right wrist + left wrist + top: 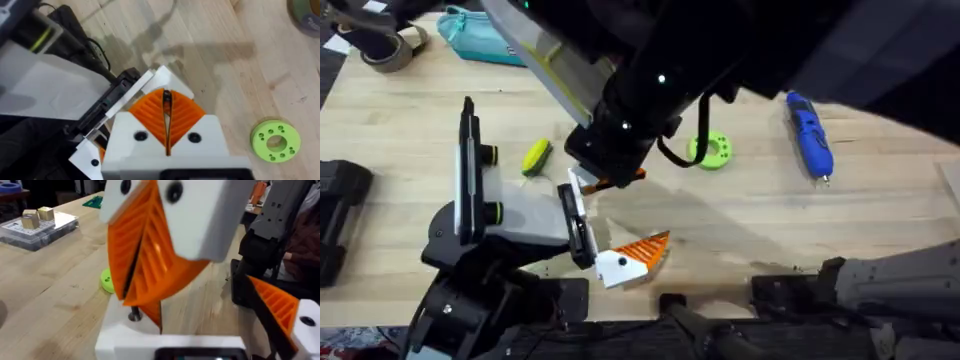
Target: Pick up the gripper from the table and insert it into the empty holder that is missing its gripper. Then pick up a screw, insert it into the mounting hole, and use the screwdriver to tighten it. Finally, clean up the table by picking up the vegetable and placing it into the bucket.
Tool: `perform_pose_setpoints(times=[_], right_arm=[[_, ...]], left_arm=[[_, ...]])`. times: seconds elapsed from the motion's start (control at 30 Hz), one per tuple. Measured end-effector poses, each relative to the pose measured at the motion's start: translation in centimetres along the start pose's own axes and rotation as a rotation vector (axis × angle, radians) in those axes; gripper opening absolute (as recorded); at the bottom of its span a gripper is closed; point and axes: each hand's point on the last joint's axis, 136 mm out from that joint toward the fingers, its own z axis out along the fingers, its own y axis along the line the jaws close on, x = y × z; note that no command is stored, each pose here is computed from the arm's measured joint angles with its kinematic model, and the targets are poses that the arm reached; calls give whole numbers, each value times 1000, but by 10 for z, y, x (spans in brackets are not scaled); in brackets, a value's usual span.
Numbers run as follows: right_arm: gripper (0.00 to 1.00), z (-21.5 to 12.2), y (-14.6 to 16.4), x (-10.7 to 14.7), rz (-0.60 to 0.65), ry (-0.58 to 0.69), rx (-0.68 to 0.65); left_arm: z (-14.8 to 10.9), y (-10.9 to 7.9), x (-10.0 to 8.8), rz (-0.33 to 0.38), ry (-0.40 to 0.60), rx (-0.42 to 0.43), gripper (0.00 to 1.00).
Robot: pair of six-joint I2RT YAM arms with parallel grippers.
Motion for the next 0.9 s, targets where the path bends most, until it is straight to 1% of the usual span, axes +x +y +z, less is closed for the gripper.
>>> perform_pose_setpoints(times=[0.9], right_arm=[[15, 8, -1, 5, 2, 16, -1]], left_arm=[[0, 0, 0, 0, 0, 0, 986]])
